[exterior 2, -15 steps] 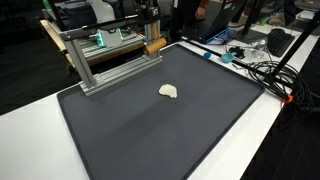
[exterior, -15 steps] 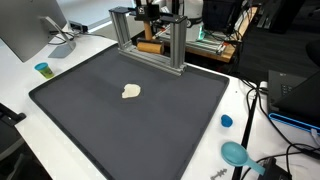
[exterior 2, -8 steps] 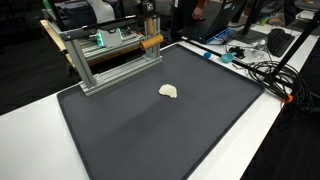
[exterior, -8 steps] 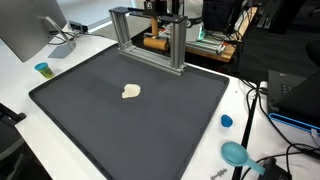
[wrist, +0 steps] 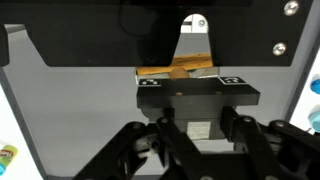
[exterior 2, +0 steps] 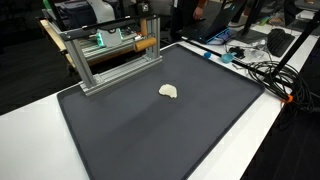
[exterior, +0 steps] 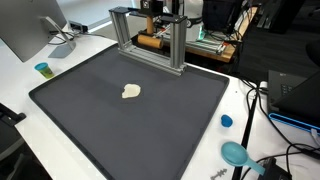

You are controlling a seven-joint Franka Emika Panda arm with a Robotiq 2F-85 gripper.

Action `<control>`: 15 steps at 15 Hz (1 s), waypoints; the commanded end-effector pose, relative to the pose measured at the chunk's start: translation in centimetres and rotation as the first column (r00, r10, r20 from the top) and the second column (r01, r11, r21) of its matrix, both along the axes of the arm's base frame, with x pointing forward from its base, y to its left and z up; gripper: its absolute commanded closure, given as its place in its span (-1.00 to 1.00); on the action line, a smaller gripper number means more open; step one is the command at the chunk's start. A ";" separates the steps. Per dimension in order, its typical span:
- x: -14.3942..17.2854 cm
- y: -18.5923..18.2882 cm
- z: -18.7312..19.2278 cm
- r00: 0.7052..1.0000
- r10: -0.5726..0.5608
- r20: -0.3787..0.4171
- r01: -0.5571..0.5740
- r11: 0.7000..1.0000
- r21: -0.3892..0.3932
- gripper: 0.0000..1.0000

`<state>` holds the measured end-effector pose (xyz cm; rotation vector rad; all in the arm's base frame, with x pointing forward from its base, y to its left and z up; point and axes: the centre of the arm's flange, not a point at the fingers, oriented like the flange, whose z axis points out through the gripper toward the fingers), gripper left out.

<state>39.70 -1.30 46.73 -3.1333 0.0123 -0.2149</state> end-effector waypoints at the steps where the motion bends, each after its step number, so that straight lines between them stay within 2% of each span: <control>1: -1.1 -0.4 0.9 0.997 0.071 -0.016 -0.072 0.997 -0.016 0.56; 7: -2.3 -0.2 0.1 0.990 0.115 -0.081 -0.113 0.993 0.029 0.56; 15: -3.9 0.0 -0.6 0.989 0.083 -0.123 -0.069 0.991 0.115 0.56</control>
